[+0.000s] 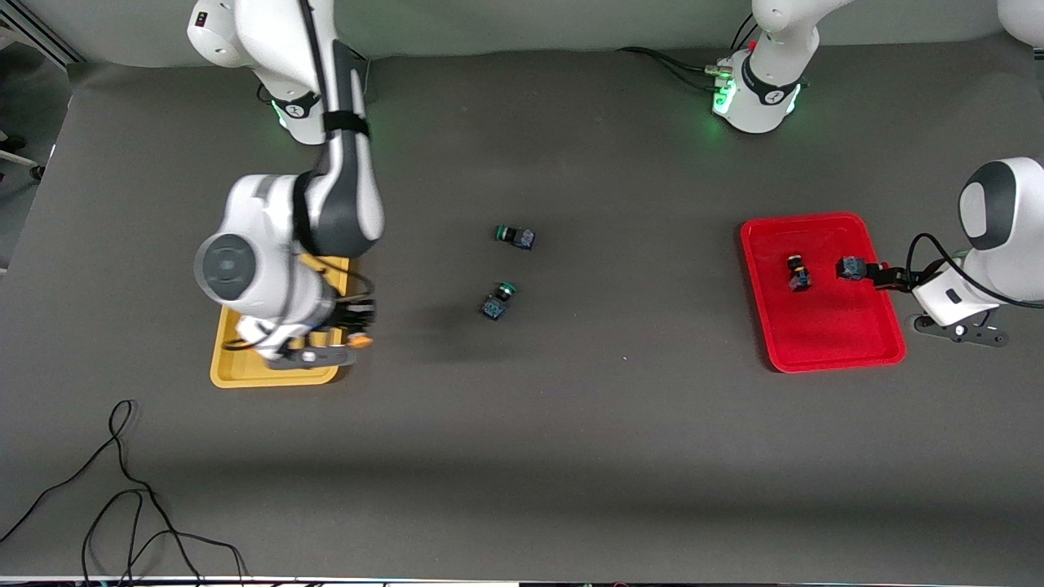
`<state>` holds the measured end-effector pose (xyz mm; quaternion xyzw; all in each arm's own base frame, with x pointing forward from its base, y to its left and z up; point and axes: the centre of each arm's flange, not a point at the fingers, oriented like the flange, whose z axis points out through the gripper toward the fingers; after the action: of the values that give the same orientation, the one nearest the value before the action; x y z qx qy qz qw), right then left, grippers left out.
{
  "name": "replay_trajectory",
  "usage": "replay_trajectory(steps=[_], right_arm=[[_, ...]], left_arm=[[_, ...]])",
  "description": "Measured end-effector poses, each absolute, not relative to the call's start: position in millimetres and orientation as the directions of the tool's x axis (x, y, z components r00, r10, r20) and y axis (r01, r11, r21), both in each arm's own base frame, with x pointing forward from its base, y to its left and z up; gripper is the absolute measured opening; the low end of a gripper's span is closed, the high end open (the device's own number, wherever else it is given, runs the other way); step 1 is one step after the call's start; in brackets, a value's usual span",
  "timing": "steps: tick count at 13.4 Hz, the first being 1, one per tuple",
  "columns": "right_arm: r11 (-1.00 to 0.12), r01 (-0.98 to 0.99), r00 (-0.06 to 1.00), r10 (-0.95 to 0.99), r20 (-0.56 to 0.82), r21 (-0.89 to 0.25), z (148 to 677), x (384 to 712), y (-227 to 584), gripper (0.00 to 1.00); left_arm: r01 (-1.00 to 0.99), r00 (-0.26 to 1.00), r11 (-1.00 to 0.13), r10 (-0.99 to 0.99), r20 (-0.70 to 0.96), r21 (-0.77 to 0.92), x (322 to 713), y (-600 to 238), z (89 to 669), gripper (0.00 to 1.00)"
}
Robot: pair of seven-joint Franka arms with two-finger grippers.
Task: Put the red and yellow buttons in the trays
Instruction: 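Carry the yellow button to the yellow tray while the left gripper lowers red, then open both grippers to release the buttons inside their trays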
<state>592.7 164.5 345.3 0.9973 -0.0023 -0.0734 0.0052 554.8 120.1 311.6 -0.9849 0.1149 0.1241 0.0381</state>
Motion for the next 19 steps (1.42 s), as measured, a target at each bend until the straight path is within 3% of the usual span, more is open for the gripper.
replay_trajectory(steps=[4, 7, 9, 15, 19], right_arm=[[-0.999, -0.051, 0.986, -0.049, -0.159, -0.009, 272, 577, 72, 0.43], [-0.997, -0.070, 0.976, -0.064, -0.207, -0.022, 207, 571, 45, 0.43], [-0.997, -0.076, 0.972, -0.070, -0.224, -0.022, 193, 569, 41, 0.43], [-0.997, -0.053, 0.989, -0.044, -0.142, -0.056, 241, 589, 50, 1.00], [-0.999, 0.016, 0.996, 0.019, -0.089, -0.041, 356, 597, 53, 1.00]], left_arm=[[-0.244, 0.939, -0.969, -0.230, -0.254, -0.025, 550, 121, 276, 1.00], [-0.381, 0.912, -0.918, -0.353, -0.207, -0.110, 546, 115, 242, 1.00], [-0.362, 0.920, -0.928, -0.339, -0.196, -0.094, 539, 119, 232, 1.00], [-0.337, 0.931, -0.942, -0.334, -0.149, 0.009, 536, 146, 237, 1.00], [-0.357, 0.922, -0.934, -0.356, -0.150, 0.020, 541, 135, 241, 1.00]])
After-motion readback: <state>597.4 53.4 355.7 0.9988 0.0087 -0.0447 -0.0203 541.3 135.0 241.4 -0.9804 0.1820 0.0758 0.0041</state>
